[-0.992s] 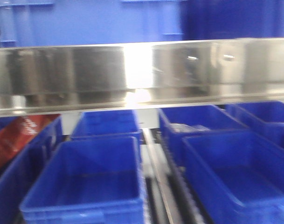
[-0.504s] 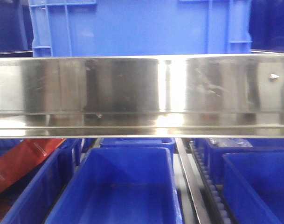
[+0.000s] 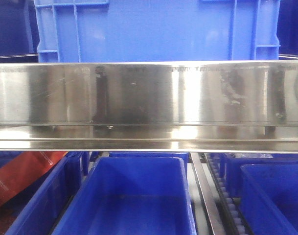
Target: Place cylindrical capacitor in blue bin on shelf
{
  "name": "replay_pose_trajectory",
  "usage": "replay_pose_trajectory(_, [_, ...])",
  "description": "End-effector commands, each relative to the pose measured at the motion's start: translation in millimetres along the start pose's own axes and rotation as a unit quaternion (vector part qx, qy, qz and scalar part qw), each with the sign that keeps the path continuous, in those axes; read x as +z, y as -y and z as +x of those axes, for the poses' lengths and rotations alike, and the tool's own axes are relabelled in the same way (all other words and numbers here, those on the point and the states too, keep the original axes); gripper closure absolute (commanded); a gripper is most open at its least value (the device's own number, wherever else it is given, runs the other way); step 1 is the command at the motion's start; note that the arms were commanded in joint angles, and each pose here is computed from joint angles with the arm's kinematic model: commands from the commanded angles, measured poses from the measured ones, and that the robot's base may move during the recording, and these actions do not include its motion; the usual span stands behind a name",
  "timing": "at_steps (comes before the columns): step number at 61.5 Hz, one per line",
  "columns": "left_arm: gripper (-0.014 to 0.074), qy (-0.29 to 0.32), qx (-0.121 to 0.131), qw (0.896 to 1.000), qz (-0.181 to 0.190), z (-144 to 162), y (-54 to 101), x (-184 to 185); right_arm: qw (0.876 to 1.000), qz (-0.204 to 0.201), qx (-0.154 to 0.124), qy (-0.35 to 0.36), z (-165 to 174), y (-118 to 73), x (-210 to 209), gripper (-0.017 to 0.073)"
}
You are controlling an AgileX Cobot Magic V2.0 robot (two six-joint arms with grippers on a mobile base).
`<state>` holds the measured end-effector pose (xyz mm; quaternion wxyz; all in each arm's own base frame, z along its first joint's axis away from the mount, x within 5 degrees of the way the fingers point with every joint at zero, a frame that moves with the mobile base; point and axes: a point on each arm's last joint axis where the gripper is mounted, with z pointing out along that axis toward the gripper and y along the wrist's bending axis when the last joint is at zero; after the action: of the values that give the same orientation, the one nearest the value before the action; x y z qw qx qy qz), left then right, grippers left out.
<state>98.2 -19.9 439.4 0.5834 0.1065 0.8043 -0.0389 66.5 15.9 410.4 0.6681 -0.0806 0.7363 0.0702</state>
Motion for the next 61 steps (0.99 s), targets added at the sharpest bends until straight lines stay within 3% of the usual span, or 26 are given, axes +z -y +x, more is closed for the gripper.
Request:
replay_pose_trajectory(1, [0.0704,0.012,0.0,1.0,0.004,-1.6,0.8,-0.7,1.0,0.002,-0.003,0.018,-3.3,0.4,-0.6,0.0721])
replay_pose_trajectory(34, [0.0704,0.012,0.0,1.0,0.004,-1.6,0.8,-0.7,1.0,0.002,-0.003,0.018,-3.3,0.4,-0.6,0.0721])
replay_pose_trajectory(47, [0.0704,0.039,0.0,0.999,0.002,-6.4,0.6,-1.0,1.0,0.003,-0.003,0.019,-3.5,0.4,-0.7,0.0721])
replay_pose_trajectory(61, [0.0704,0.043,-0.006,0.999,0.022,-10.1,4.5,5.8,1.0,0.003,-0.002,0.025,-4.6,0.4,-0.7,0.0721])
